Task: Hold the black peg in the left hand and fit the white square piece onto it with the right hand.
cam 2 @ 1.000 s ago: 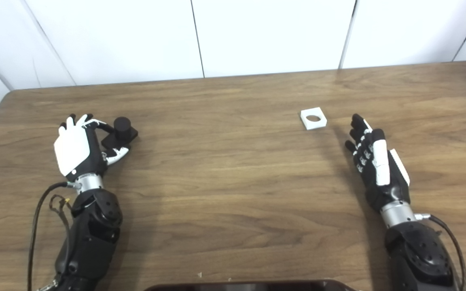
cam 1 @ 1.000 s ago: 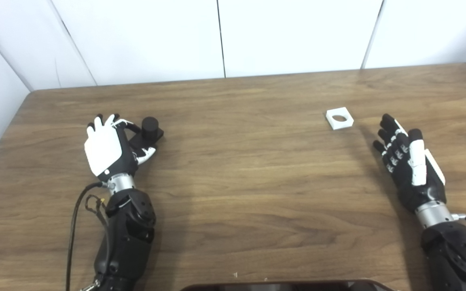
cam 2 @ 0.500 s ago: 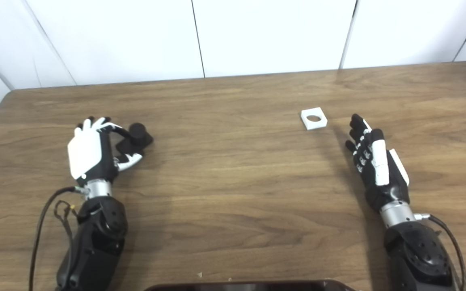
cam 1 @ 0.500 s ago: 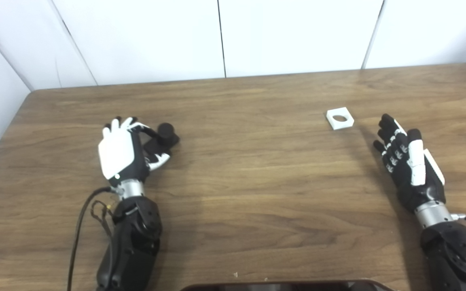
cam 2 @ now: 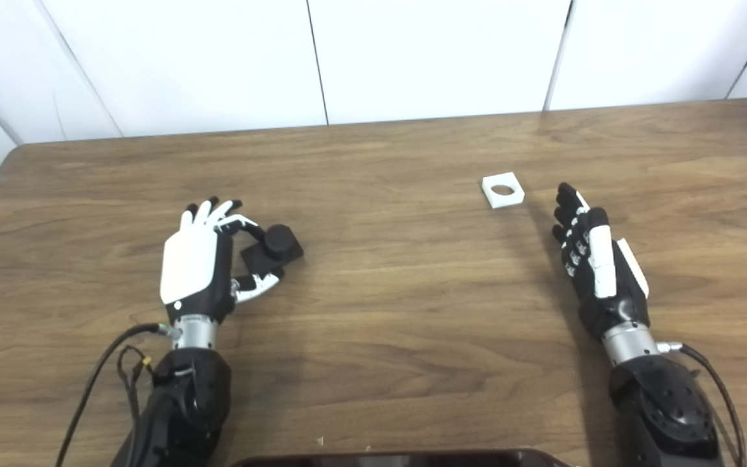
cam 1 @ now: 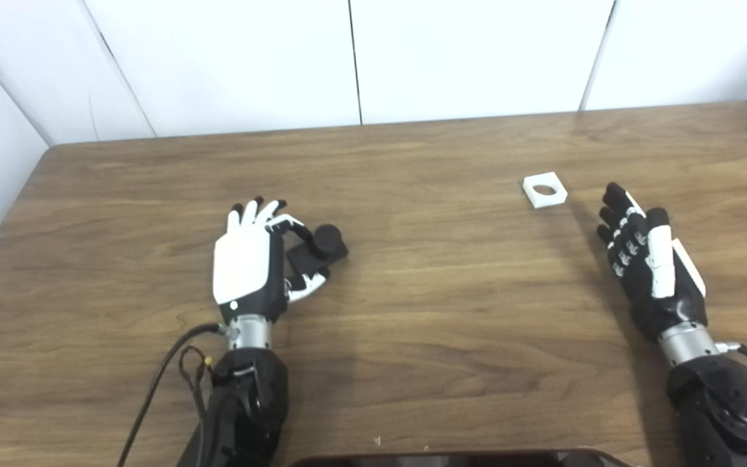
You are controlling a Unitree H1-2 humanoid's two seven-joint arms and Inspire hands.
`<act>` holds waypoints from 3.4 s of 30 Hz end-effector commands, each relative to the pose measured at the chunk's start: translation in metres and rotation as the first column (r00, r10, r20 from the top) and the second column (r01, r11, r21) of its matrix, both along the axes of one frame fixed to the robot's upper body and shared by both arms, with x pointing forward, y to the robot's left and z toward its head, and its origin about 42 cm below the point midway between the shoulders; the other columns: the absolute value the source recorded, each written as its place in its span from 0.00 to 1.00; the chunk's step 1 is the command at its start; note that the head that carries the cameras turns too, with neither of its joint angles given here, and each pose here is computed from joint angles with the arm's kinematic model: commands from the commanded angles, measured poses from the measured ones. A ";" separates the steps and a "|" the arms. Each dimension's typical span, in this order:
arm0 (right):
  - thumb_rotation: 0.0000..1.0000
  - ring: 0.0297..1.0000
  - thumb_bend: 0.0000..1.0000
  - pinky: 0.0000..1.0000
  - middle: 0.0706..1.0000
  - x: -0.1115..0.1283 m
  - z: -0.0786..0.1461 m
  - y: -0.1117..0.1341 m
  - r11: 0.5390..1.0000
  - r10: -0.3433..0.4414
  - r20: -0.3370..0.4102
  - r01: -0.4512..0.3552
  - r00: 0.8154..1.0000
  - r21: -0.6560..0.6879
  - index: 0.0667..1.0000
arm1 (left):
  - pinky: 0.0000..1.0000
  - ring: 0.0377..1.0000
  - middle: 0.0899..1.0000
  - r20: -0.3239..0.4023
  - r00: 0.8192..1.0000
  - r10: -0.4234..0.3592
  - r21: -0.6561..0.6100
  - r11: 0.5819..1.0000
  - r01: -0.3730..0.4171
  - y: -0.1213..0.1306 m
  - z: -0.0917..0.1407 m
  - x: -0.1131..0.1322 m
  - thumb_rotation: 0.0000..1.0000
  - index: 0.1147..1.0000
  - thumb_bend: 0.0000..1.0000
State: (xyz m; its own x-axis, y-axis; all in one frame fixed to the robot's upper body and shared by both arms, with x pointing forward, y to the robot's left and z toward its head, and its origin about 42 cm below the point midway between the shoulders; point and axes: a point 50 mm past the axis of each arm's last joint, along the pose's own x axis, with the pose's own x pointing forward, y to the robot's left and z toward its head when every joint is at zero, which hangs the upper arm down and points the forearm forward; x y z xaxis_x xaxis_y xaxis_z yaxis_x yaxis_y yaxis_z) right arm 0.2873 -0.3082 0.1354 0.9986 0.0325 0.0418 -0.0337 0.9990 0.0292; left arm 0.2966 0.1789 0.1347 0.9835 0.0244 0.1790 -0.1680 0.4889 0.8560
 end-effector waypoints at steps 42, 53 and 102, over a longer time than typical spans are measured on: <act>0.90 1.00 0.72 1.00 0.99 -0.002 0.012 0.014 0.996 0.001 0.023 0.001 1.000 -0.093 0.95 | 1.00 0.99 0.90 -0.126 0.897 -0.425 -0.154 0.901 0.405 -0.062 0.007 -0.068 0.06 0.43 0.51; 0.39 0.94 0.83 0.99 0.92 0.043 0.085 0.013 0.835 0.046 0.206 0.075 0.978 -0.545 0.80 | 1.00 0.99 0.90 -0.128 0.898 -0.421 -0.148 0.904 0.402 -0.061 0.004 -0.067 0.06 0.43 0.51; 0.29 0.99 0.94 0.96 0.93 0.167 0.120 -0.002 0.382 0.149 0.045 -0.015 0.988 -0.924 0.71 | 1.00 0.98 0.91 -0.114 0.908 -0.402 -0.148 0.911 0.385 -0.066 0.001 -0.067 0.07 0.43 0.51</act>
State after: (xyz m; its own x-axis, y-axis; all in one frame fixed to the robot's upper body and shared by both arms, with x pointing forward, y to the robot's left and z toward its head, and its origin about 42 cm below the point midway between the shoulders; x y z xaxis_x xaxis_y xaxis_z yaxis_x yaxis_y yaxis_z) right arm 0.4399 -0.3124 0.2175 0.9838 0.1645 -0.0710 -0.1365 0.4313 -0.8918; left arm 0.2285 0.1145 0.1390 0.9331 -0.3509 0.0784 0.1651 0.6120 0.7735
